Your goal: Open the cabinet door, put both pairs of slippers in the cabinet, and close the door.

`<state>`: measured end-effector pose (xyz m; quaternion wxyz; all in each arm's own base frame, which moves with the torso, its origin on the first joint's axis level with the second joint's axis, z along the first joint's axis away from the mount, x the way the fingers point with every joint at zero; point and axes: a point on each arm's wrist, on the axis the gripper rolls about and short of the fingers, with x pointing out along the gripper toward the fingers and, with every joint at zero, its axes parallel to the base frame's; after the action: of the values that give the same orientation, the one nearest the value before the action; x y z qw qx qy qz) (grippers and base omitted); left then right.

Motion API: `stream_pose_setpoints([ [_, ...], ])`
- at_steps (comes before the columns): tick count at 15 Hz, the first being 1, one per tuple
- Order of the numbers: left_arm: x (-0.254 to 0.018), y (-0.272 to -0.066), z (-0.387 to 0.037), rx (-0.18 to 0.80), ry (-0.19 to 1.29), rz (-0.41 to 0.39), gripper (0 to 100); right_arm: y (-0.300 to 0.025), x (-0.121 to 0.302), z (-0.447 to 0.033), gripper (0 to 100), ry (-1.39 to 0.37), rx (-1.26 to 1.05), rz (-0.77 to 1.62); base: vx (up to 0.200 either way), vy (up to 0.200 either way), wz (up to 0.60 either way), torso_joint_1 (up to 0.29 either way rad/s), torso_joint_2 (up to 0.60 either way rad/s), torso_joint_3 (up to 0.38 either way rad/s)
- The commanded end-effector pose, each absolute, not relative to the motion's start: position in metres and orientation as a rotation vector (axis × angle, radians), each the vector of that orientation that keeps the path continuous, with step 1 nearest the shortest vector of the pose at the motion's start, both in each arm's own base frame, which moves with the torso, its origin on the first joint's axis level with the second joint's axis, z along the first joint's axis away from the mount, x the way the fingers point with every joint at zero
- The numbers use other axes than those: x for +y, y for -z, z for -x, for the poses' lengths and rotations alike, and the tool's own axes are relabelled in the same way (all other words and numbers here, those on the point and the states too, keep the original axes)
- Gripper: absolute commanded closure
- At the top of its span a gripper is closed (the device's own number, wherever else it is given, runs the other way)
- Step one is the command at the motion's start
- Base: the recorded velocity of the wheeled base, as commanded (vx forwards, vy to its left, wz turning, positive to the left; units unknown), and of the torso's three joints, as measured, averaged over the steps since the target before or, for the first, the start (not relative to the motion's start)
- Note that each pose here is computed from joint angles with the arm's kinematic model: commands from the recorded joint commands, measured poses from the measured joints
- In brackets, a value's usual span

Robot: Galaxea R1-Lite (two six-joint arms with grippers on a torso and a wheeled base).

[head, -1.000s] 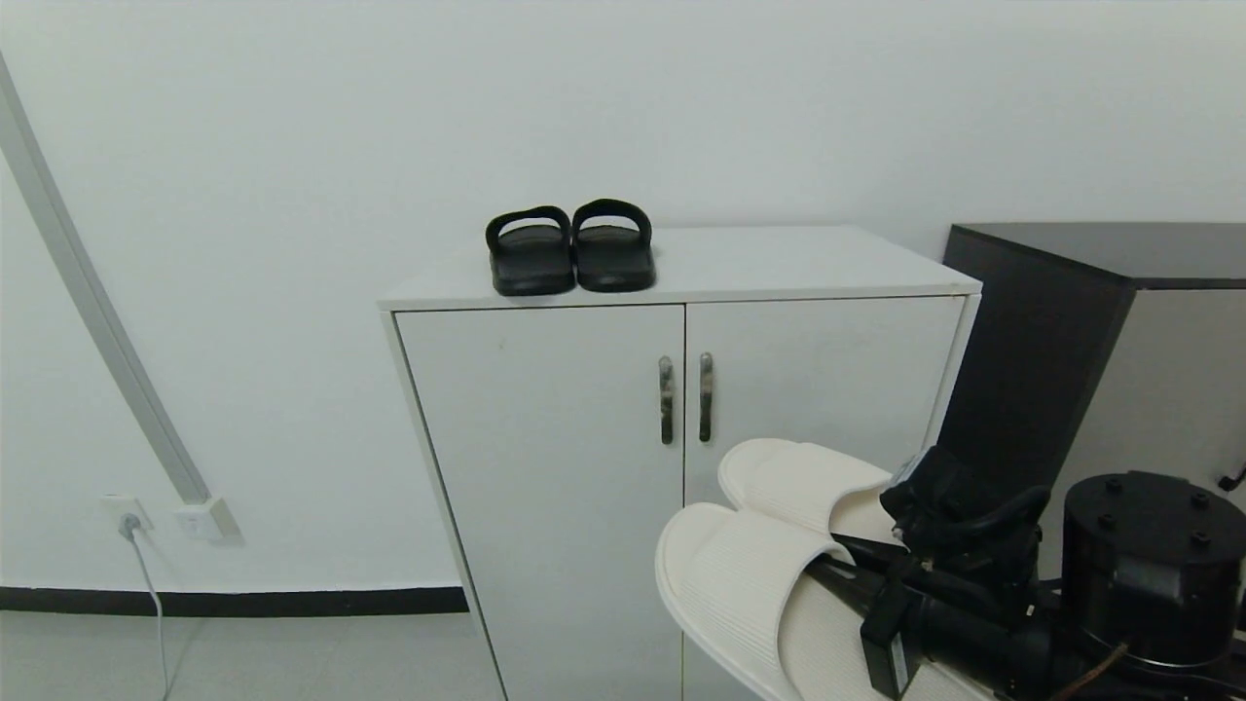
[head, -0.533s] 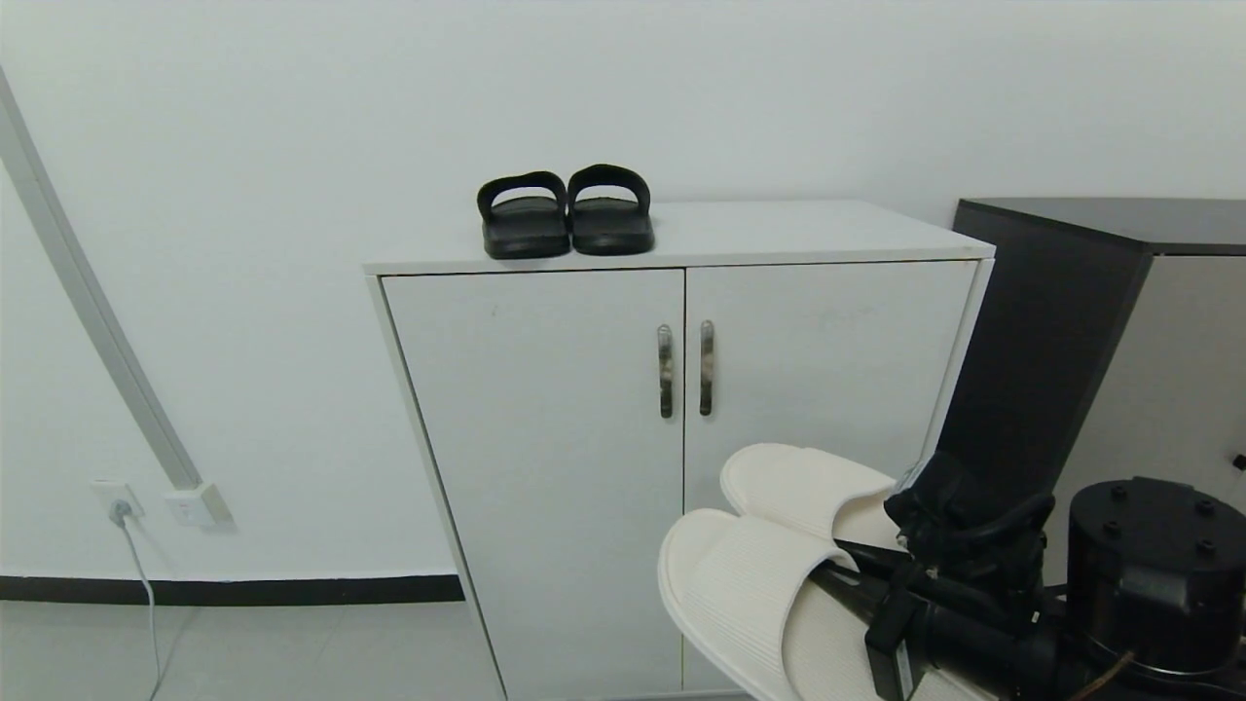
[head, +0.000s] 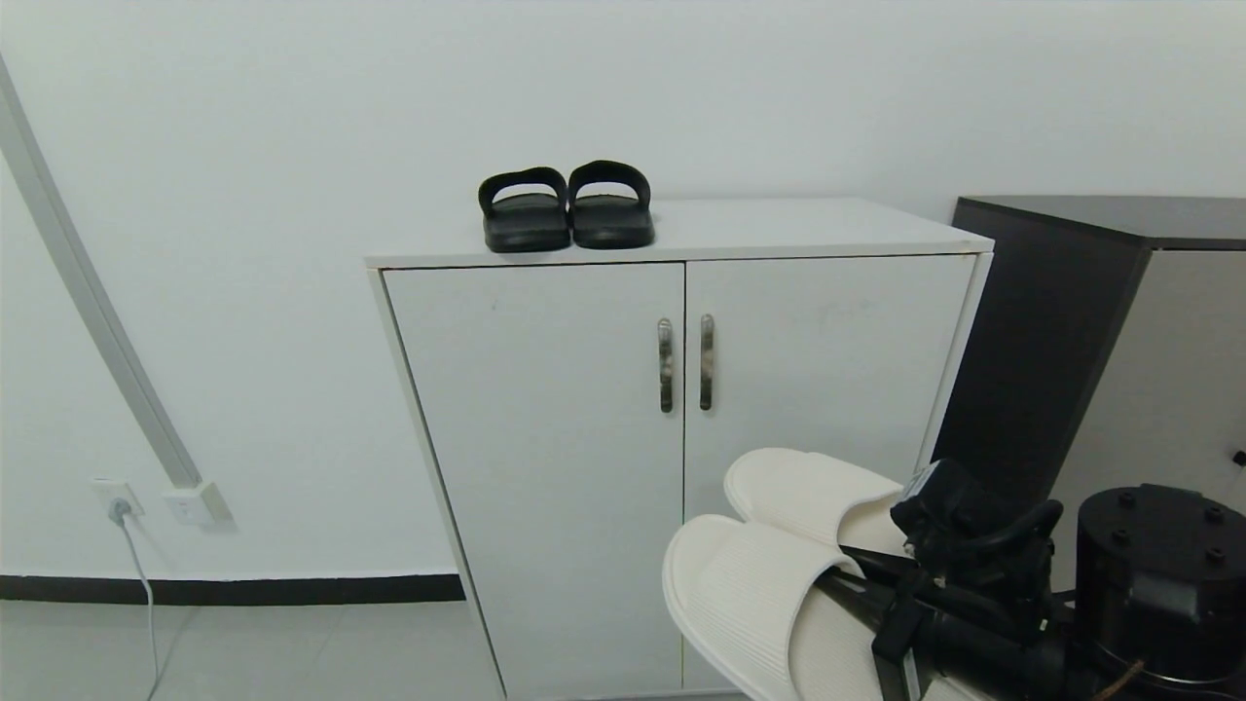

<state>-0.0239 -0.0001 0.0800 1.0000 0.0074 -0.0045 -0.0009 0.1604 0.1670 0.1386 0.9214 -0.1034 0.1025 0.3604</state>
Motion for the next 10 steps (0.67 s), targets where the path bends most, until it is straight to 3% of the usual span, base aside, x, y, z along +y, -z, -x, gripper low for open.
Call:
stream_pose_setpoints([
  [1, 0.000, -0.125, 0.027, -0.046, 0.006, 0.011, 0, -0.138, 0.166, -0.159, 100, -0.741, 0.211, 0.214, 0.000, 0.000, 0.00, 0.000, 0.00, 0.000],
  [5, -0.003, -0.134, 0.004, 0.102, 0.138, -0.026, 0, -0.137, 0.167, -0.156, 100, -0.752, 0.217, 0.218, 0.000, 0.000, 0.00, 0.000, 0.00, 0.000],
  [10, -0.006, -0.153, -0.028, 0.114, 0.253, -0.021, 0, -0.136, 0.167, -0.156, 100, -0.755, 0.221, 0.221, 0.000, 0.000, 0.00, 0.000, 0.00, 0.000],
])
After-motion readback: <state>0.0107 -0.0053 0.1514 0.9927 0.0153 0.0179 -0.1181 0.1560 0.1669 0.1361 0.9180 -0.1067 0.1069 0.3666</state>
